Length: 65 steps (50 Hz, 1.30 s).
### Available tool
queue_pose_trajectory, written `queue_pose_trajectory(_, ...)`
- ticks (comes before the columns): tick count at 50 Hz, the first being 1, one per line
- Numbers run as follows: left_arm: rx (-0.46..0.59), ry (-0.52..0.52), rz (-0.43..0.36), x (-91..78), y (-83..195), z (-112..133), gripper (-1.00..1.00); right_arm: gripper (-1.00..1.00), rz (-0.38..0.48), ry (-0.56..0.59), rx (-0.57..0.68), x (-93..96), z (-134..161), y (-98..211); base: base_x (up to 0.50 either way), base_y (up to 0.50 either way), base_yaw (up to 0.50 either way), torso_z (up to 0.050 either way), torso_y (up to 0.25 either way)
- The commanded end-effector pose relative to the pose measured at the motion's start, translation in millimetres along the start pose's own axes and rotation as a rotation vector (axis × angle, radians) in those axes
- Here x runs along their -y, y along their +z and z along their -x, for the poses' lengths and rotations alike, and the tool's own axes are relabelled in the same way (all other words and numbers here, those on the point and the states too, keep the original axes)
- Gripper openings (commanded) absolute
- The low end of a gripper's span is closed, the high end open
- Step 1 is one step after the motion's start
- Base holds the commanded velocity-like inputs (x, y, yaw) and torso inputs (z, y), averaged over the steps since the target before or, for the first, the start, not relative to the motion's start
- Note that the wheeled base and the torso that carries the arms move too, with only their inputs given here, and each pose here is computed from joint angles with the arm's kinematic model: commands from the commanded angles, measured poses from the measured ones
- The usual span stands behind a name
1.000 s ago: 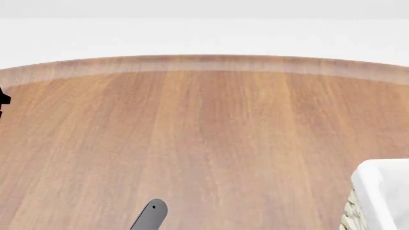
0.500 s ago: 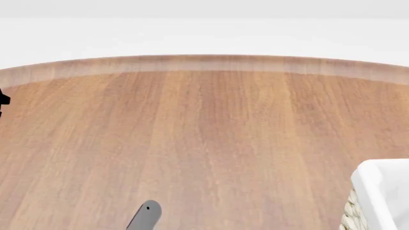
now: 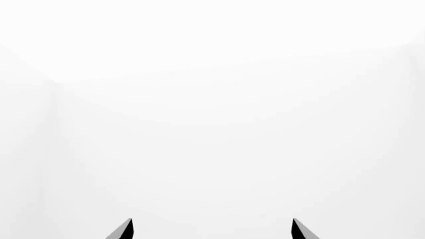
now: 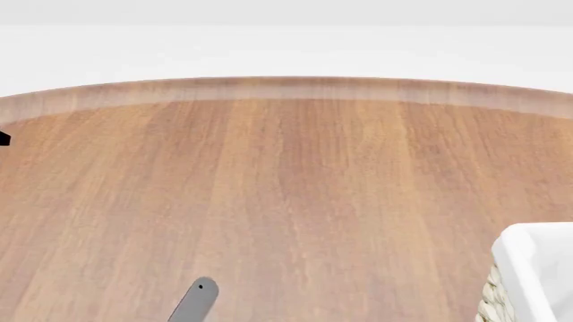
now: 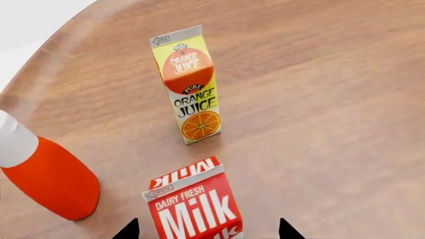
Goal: Pick the milk and place it in the basket.
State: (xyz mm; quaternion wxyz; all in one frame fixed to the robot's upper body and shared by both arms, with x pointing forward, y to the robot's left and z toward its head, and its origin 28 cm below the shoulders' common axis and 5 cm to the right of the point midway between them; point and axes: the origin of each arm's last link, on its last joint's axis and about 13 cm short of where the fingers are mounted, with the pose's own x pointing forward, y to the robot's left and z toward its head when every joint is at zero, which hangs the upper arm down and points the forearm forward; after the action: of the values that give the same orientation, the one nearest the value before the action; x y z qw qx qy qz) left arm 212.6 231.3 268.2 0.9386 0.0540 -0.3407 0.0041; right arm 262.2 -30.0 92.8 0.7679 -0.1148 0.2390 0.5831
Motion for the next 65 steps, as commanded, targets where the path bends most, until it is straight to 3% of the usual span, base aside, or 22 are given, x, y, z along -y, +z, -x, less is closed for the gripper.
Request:
queue_pose_trajectory(1,-0.001,0.000,0.002,0.2,-1,0,1.00,1.00,-0.011,0.027,-0.028,5.9,-9,-4,0.00,0.00,0.00,0.000,0.000)
queue_pose_trajectory(21,-0.003,0.004,0.004,0.1,-2,1,1.00,1.00,-0.011,0.074,-0.074,11.6,-27,-6,0.00,0.00,0.00,0.000,0.000)
queue_pose_trajectory(39,-0.004,0.010,0.007,-1.1,-2,2,1.00,1.00,0.015,0.132,-0.114,4.7,-42,-11,0.00,0.00,0.00,0.000,0.000)
queue_pose_trajectory(40,-0.005,0.010,0.007,-1.2,-3,2,1.00,-1.00,0.014,0.131,-0.115,4.7,-42,-12,0.00,0.00,0.00,0.000,0.000)
queue_pose_trajectory(54,-0.005,0.008,0.007,-0.6,-3,2,1.00,-1.00,0.014,0.118,-0.114,5.5,-40,-15,0.00,0.00,0.00,0.000,0.000)
queue_pose_trajectory(65,-0.006,0.005,0.007,0.2,-3,2,1.00,-1.00,0.008,0.035,-0.083,10.1,-27,0,0.00,0.00,0.00,0.000,0.000)
